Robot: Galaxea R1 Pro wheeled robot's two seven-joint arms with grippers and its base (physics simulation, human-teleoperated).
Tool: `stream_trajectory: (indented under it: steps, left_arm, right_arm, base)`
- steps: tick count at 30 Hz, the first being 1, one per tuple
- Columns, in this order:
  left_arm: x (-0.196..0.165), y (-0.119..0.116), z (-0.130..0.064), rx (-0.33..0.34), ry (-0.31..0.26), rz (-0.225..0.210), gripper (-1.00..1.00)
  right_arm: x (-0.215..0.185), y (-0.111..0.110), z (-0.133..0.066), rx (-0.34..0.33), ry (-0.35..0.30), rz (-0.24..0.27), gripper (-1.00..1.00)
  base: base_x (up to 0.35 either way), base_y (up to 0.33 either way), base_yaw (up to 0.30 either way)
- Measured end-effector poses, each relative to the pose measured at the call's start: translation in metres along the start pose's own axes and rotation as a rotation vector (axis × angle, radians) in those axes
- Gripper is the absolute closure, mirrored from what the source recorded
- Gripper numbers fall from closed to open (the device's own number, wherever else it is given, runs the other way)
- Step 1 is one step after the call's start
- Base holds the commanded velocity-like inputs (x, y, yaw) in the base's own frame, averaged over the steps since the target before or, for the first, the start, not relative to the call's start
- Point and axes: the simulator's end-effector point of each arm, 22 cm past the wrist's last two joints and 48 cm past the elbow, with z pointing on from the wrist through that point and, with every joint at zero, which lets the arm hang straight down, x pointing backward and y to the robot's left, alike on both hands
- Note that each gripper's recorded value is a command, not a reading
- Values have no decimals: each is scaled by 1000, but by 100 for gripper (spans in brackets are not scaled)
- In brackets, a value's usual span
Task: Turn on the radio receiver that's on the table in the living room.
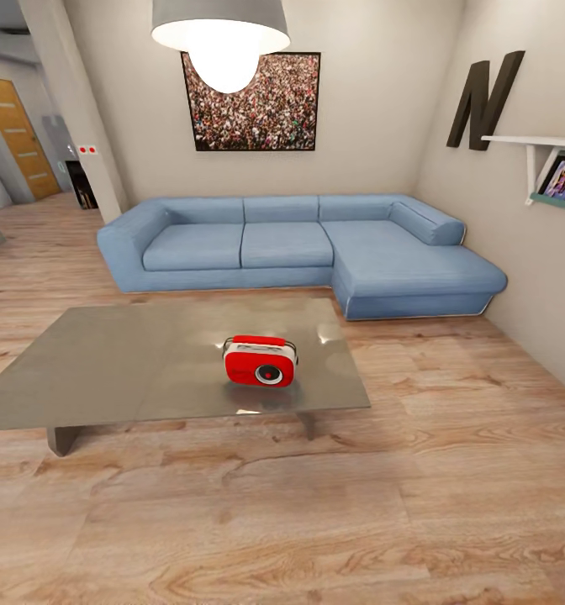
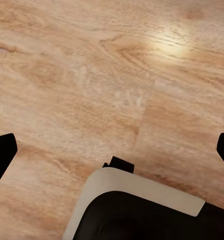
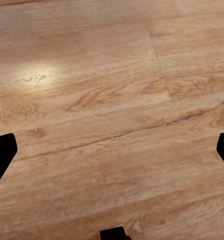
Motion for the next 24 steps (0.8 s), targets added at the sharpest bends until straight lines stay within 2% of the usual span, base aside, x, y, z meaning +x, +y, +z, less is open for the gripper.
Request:
stream_trajectory:
  steps: [5,8,10,16,20,24]
  left_arm:
    - [-1,-9,0,13,-6,-3,-100]
    - [-15,-14,4,20,-35,-5,-100]
    - [-34,-17,9,27,-75,-8,-100]
    - [-53,-19,12,30,-118,-16,-100]
    - [-55,-19,12,32,-123,-12,-100]
    - [-50,-18,11,29,-114,-9,-100]
  right_arm:
    - [0,2,0,-6,0,-3,-100]
    - [0,4,0,-8,0,-4,-100]
    - [0,4,-1,-11,1,-4,-100]
    - [1,5,-1,-14,1,-4,-100]
    - [11,7,-3,-24,22,-15,-100]
    - [15,20,-5,-82,31,-32,-100]
  base:
    - [0,0,84]
    - [0,0,120]
    - [0,0,47]
    - [0,0,13]
    - [0,0,0]
    - [0,0,0]
